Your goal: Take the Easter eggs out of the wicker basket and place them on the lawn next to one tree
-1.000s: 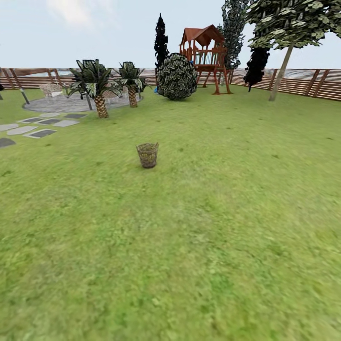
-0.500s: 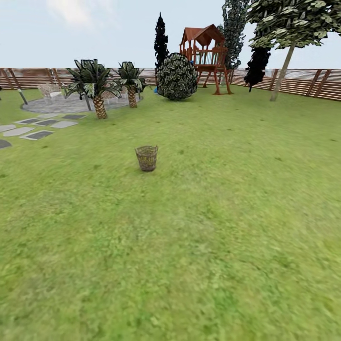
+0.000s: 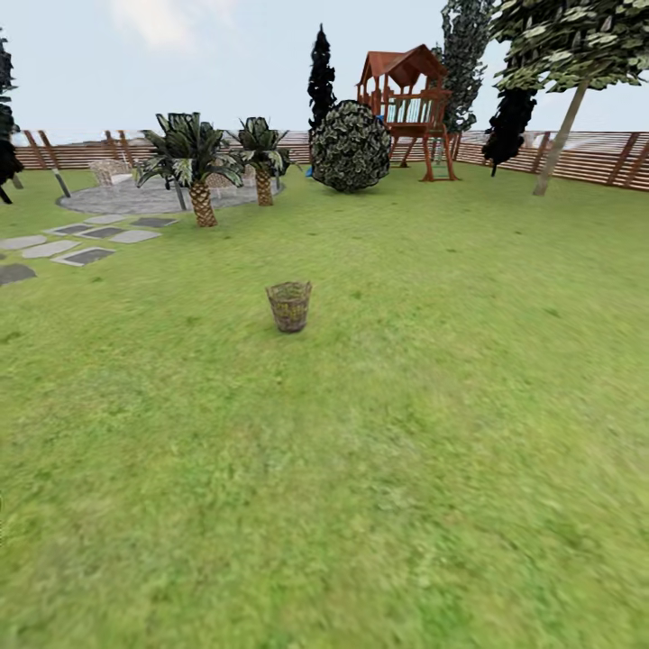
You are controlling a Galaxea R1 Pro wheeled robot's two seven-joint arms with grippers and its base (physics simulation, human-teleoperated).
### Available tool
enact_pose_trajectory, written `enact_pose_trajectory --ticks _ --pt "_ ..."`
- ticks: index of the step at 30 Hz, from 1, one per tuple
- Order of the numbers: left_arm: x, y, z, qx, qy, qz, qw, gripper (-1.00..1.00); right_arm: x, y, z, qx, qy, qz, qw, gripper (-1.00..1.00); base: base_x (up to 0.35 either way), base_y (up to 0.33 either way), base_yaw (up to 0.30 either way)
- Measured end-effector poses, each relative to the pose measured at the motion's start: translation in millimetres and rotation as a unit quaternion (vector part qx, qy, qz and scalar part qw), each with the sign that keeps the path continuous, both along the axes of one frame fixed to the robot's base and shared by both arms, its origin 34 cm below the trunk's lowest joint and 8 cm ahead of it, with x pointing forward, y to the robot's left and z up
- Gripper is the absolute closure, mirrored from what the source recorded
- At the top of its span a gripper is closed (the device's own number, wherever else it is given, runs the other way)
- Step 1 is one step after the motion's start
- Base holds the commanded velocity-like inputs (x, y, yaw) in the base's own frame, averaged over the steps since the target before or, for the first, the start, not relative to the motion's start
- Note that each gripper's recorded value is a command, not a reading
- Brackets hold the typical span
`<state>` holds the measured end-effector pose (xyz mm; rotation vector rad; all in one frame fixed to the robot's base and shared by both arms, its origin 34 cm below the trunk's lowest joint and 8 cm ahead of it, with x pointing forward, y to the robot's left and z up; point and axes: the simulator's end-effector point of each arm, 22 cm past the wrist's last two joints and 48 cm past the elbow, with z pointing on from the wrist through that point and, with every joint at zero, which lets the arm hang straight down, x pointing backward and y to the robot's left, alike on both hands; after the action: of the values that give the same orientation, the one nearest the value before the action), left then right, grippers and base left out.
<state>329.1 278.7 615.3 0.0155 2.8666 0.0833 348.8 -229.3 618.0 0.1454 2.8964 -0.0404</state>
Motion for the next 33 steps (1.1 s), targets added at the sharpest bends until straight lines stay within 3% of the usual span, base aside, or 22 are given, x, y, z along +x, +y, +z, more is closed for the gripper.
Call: enact_pose_trajectory --ticks 33 --pt "0.0 0.4 0.0 0.0 0.0 0.001 1.0 -1.0 0.3 0.0 0.1 0.0 -0.001 0.0 1.0 -1.0 0.301 0.0 0.005"
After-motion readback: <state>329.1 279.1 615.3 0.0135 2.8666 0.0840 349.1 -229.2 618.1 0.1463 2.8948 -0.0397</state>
